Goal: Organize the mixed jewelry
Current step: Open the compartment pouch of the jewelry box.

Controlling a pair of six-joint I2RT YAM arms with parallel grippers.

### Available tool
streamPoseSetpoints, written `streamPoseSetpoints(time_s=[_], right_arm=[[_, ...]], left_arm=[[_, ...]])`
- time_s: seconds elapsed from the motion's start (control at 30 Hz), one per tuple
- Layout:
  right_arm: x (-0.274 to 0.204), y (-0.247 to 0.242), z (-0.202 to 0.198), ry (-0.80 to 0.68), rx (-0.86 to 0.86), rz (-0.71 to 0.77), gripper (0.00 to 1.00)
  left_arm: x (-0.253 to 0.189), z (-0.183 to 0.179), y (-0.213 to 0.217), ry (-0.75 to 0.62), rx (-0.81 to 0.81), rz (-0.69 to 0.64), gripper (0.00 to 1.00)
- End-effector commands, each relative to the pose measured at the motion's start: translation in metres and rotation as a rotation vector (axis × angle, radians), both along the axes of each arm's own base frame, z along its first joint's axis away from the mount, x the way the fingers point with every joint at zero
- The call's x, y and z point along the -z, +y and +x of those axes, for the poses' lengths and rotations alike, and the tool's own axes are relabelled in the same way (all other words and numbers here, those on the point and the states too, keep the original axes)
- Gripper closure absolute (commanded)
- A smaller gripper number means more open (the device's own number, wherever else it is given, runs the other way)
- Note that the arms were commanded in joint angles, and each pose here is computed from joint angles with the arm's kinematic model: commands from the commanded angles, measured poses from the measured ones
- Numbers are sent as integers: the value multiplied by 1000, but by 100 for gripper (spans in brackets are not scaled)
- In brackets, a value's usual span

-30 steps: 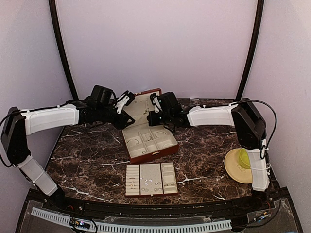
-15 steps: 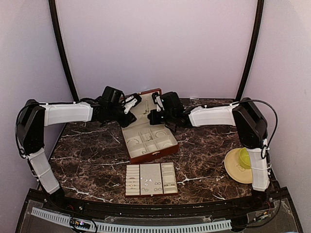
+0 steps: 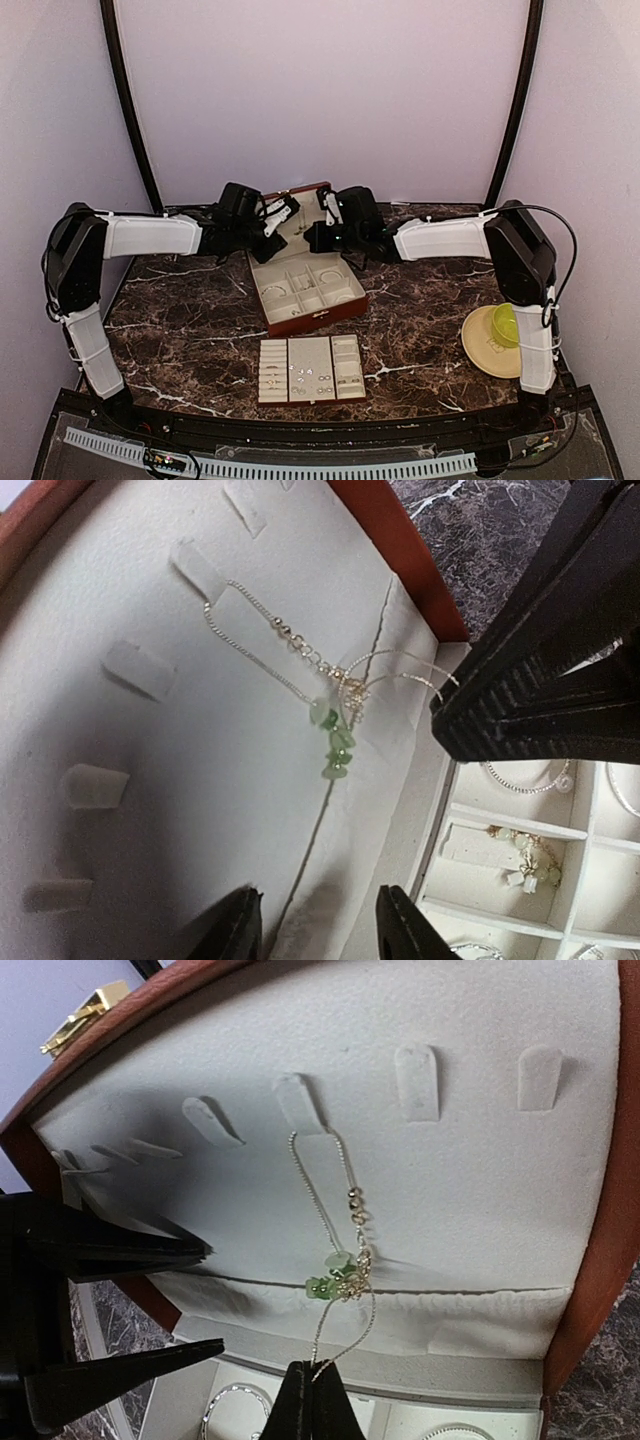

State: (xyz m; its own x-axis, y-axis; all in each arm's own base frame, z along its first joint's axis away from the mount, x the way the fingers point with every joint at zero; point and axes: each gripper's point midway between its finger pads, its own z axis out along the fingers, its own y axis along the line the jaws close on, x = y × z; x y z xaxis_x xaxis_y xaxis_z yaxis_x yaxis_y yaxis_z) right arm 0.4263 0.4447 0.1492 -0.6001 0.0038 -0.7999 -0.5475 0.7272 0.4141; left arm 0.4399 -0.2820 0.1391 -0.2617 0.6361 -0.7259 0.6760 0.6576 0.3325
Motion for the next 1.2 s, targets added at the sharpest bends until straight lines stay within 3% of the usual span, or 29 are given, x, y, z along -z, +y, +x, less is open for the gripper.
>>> streamPoseSetpoints(time_s=[0.0,0.37,0.9,1.17], right_arm=[[-28,0,1,-37,-4,73,100],[-29,0,0,-37,-5,89,100],[-29,-3,7,-37,13,104,100],[-28,3,15,-37,1,97,100]], left_arm=[[7,10,2,-34,-13,34,58],[27,7,1,-5,-7,55,66],[49,-9,-7,32,26,75,99],[57,-20,-17,60,82,59,100]])
